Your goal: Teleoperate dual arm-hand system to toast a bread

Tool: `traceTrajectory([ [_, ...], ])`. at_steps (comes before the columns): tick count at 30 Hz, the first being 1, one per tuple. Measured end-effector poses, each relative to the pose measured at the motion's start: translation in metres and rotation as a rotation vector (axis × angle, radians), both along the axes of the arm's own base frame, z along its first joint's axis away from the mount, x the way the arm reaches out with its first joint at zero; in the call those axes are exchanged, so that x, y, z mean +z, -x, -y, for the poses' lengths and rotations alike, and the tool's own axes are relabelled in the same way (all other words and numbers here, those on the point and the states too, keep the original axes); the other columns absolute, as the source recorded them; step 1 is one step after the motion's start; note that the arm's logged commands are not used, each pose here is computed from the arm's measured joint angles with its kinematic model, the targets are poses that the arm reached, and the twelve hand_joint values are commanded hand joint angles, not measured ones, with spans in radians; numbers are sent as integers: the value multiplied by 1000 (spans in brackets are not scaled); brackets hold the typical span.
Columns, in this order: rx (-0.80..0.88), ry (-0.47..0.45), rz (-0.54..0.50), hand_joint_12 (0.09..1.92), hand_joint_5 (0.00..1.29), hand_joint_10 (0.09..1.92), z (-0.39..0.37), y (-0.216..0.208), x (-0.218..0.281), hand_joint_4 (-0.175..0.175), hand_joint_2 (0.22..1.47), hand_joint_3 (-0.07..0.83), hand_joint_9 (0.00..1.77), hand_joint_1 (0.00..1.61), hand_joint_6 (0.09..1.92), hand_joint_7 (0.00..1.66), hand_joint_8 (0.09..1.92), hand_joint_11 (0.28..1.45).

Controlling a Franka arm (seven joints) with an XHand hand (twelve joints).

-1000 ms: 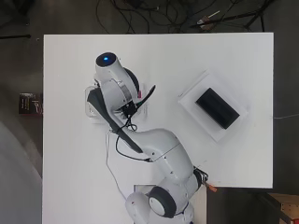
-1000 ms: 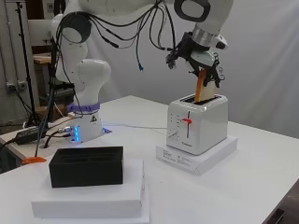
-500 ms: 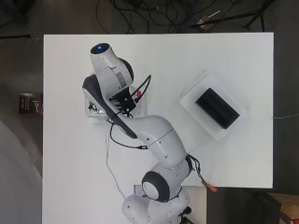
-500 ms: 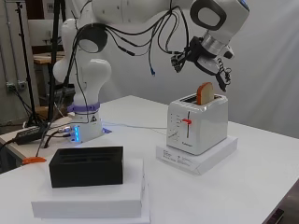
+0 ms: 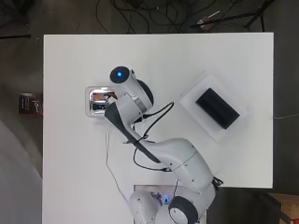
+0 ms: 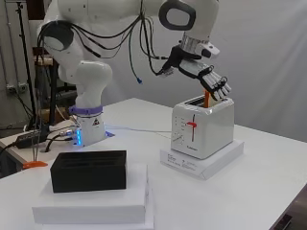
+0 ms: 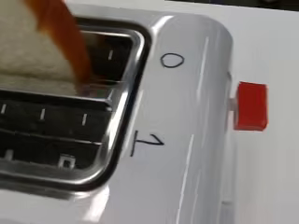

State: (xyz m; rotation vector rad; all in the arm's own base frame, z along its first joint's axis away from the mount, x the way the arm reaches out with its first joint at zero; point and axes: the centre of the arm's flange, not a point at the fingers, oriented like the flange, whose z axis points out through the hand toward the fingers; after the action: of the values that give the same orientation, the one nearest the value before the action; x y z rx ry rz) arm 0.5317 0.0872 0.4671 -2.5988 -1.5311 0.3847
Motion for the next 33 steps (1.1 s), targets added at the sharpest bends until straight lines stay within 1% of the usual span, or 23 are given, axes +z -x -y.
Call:
traceTrajectory([
  [2, -116, 10, 34, 87, 204, 87, 20, 3, 2, -63, 1010, 12, 427, 0, 87, 307, 87, 435],
  [4, -196, 22, 60, 87, 239, 87, 32, 6, 2, -58, 1012, 4, 461, 0, 87, 335, 87, 442],
  [9, -286, 48, 80, 87, 263, 87, 40, 16, -8, -46, 981, -11, 520, 0, 87, 362, 87, 487],
  [12, -406, 73, 90, 87, 257, 87, 66, 19, -16, -45, 953, -13, 539, 0, 87, 362, 87, 500],
  [14, -451, 79, 81, 87, 268, 87, 84, 20, -23, -41, 946, -6, 579, 0, 87, 380, 87, 511],
  [16, -472, 87, 72, 87, 279, 87, 96, 20, -30, -37, 951, -1, 628, 0, 87, 406, 87, 537],
  [17, -474, 89, 72, 87, 282, 87, 96, 20, -34, -26, 956, 2, 586, 0, 87, 375, 87, 523],
  [19, -463, 84, 84, 87, 228, 87, 92, 22, -41, -7, 980, 10, 469, 0, 87, 301, 87, 481],
  [21, -452, 71, 94, 87, 190, 87, 96, 24, -50, 1, 984, 9, 427, 0, 87, 278, 87, 467],
  [26, -457, 33, 102, 87, 155, 87, 124, 25, -74, 10, 985, 6, 391, 0, 87, 280, 87, 457],
  [33, -449, 12, 72, 87, 149, 87, 135, 22, -95, 26, 960, -6, 396, 18, 87, 278, 87, 453],
])
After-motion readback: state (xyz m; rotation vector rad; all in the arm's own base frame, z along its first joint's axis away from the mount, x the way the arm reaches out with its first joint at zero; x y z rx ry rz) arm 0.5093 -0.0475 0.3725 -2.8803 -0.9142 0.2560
